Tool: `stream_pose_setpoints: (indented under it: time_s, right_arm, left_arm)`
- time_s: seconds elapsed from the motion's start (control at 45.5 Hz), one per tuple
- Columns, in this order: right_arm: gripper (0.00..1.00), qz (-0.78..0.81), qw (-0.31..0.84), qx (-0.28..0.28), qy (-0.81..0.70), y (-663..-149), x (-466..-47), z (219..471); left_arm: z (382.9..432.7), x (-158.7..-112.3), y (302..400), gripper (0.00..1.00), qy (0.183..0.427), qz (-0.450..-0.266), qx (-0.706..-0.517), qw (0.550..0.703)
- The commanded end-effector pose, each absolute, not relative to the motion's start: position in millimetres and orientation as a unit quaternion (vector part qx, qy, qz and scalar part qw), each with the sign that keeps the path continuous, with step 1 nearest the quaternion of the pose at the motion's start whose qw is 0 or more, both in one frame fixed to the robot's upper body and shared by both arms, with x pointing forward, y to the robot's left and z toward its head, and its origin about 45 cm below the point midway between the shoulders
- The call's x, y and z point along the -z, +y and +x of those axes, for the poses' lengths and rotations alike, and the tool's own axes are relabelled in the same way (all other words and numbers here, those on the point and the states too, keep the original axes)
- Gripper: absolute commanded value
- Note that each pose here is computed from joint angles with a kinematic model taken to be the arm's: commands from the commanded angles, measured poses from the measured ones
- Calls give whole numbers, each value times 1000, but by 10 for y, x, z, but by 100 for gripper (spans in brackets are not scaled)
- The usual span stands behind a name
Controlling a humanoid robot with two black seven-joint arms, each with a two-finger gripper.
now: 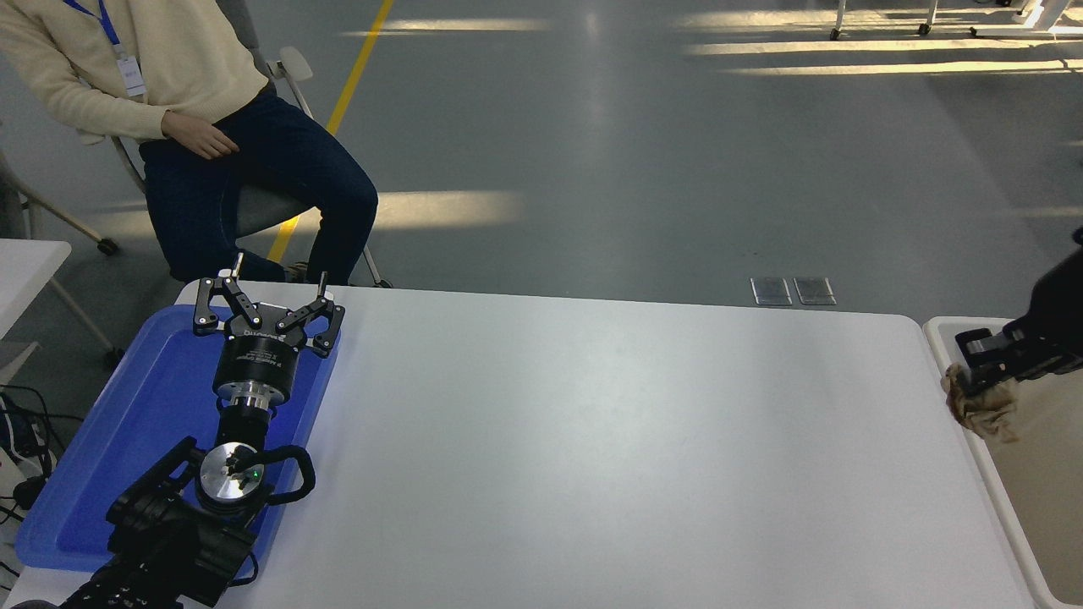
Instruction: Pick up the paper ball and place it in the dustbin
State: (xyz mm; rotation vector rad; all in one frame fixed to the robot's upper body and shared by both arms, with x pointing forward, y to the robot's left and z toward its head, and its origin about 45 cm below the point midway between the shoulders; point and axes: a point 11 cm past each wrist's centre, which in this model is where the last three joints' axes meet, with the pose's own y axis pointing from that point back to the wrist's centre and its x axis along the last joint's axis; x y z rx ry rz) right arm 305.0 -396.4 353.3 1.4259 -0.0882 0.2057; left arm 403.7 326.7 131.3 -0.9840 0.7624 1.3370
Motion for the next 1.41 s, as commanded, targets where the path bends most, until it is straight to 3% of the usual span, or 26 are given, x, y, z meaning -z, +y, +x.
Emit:
stream_pose_setpoints:
  time_s: [0.0,0.571,0.681,0.923,1.385]
  right_arm:
    - [10,608,789,-71,-50,-4761,-3341,2928]
    - [10,538,829,-27,-153,-6113,-2758,3128]
    - [10,537,830,-43,-145,-6084,-2573,3220]
    - [10,487,856,-114,-127,-6277,-2106,3172]
    - [12,504,835,-142,-169,-6013,-1323,3102]
  left_arm:
    - [4037,-1313,3268,100,330,-426,-579,611]
    - [4037,-1313,3268,100,330,-426,-579,611]
    - [4036,-1309,3270,100,330,-426,-580,611]
    - [4037,-1313,3268,100,330,-426,-579,611]
    - [4036,-1309,3272,100,331,-426,-580,610]
